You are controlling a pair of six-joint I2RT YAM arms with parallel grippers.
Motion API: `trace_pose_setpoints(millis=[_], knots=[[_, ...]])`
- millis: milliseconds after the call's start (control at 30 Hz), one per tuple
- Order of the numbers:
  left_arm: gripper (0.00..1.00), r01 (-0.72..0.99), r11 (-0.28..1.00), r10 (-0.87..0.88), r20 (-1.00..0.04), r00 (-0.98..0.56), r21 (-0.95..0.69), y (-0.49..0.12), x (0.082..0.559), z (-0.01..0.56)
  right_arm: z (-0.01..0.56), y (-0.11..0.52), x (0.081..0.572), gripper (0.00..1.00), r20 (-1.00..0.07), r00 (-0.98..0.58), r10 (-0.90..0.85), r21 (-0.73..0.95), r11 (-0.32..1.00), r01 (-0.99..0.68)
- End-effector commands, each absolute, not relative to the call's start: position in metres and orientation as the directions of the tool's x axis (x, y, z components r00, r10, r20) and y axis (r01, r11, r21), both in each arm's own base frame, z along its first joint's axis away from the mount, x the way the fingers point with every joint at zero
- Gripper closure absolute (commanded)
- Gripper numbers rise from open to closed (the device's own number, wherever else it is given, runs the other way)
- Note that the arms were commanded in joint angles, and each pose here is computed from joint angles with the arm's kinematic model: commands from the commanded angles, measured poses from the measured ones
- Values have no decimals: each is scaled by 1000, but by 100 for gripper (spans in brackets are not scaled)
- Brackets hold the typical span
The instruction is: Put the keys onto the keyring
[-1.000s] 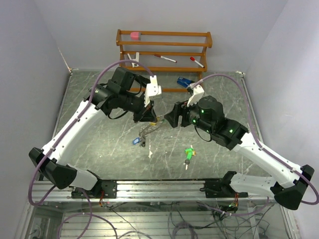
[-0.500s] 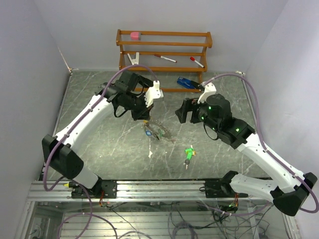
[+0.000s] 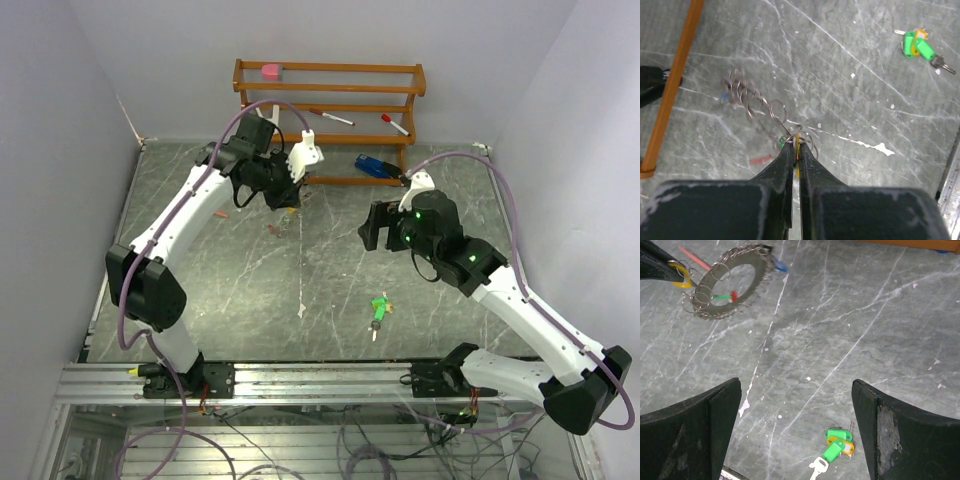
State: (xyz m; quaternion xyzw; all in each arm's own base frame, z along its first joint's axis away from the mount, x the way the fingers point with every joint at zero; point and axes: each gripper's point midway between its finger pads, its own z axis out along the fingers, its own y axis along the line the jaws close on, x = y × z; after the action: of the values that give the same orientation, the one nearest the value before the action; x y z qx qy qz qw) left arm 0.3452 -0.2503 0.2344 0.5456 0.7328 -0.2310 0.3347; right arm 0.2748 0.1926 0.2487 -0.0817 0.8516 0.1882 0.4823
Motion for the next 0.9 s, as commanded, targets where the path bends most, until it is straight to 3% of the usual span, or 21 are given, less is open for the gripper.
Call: trace_pose_setpoints(millis=[0, 200, 367, 567, 867], knots=[[93, 972, 233, 607, -780, -151, -7, -255, 321, 240, 242, 192, 272, 9, -848, -529, 39, 248, 911, -331], [93, 974, 225, 594, -792, -142, -6, -248, 301, 241, 240, 194, 272, 9, -845, -534, 35, 251, 907, -338], [93, 939, 329, 599, -791, -124, 101, -222, 315, 269, 240, 196, 272, 9, -844, -534, 37, 257, 903, -343], [93, 834, 481, 676, -721, -156, 270, -148, 320, 284, 243, 199, 272, 9, -849, -527, 33, 261, 894, -364], [93, 513, 696, 706, -608, -363, 502, -8, 323, 286, 232, 217, 277, 8, -836, -549, -2, 272, 868, -416]])
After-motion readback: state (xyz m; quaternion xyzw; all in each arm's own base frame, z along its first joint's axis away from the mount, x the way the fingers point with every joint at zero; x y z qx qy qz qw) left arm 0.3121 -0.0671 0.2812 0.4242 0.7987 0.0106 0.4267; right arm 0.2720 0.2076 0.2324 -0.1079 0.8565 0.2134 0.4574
